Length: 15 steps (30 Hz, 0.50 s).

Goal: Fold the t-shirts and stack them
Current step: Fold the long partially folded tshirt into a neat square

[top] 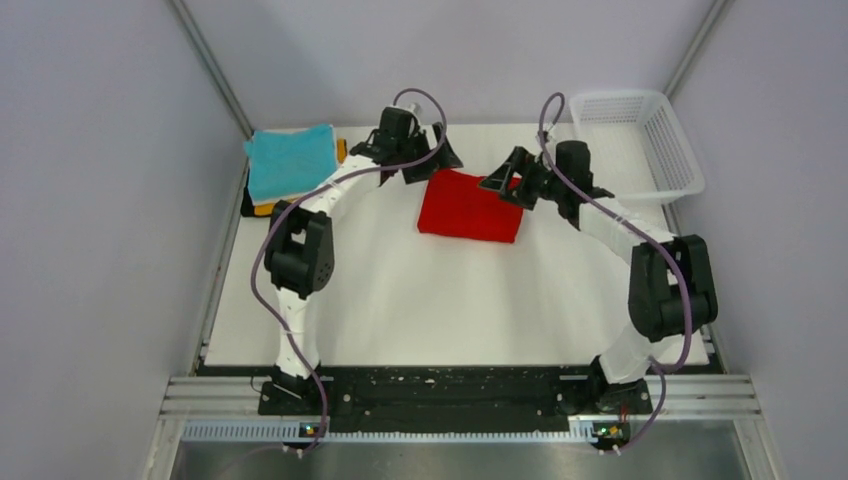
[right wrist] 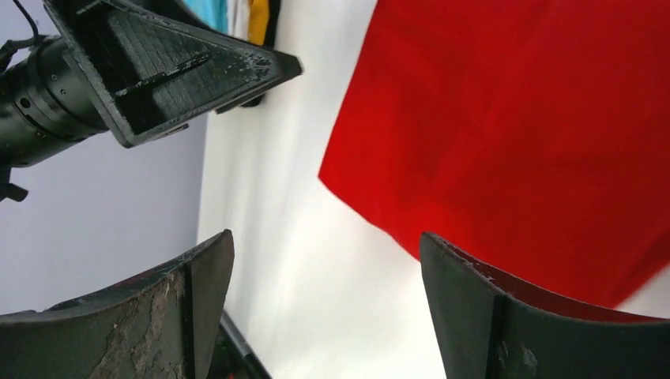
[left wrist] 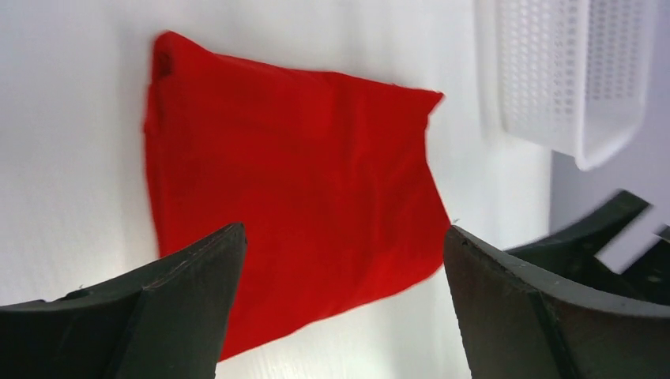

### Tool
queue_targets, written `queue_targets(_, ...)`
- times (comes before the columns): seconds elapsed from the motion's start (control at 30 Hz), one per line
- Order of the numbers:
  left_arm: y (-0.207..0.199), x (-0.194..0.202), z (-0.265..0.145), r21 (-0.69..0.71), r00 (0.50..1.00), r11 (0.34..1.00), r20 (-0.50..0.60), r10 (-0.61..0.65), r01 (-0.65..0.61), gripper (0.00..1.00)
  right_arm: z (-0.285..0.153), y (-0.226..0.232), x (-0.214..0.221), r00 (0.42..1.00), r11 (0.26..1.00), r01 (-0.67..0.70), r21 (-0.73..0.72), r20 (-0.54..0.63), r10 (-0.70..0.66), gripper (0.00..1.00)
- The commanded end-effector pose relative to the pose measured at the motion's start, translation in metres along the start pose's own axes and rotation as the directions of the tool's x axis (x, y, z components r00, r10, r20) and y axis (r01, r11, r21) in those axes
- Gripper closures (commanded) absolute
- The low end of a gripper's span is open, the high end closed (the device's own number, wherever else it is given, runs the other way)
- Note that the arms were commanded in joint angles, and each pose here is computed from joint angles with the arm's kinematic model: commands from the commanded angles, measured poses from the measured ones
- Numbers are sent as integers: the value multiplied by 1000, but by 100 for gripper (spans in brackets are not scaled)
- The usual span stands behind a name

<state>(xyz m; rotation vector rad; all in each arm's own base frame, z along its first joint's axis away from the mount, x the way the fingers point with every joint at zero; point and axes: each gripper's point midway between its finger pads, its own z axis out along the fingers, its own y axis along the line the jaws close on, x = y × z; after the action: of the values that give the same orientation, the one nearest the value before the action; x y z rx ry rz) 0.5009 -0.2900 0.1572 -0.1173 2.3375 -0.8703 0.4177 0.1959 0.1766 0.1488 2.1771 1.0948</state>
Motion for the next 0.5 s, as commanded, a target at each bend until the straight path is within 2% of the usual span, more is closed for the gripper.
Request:
queue_targets(0.0,-28,22,5,162,997,985,-68,-46,57,1,27,-2,13,995,991,-96,-97,9,97,14)
queue_targets(0.07,-21,40,17,191,992,978,-103,-70,89,1,41,-32,32,986,986,-164,-24,-28,163,14)
queue_targets(0.2,3,77,26,154,972,977,-202,-117,149,1,46,-65,81,960,967,-256,14,-112,256,13)
queue_targets(0.33,25,114,26,113,948,973,-272,-167,203,1,28,-110,130,948,949,-256,186,-142,283,11)
queue_targets(0.47,57,160,13,23,918,970,-329,-222,243,1,10,-128,160,942,935,-252,251,-160,296,10)
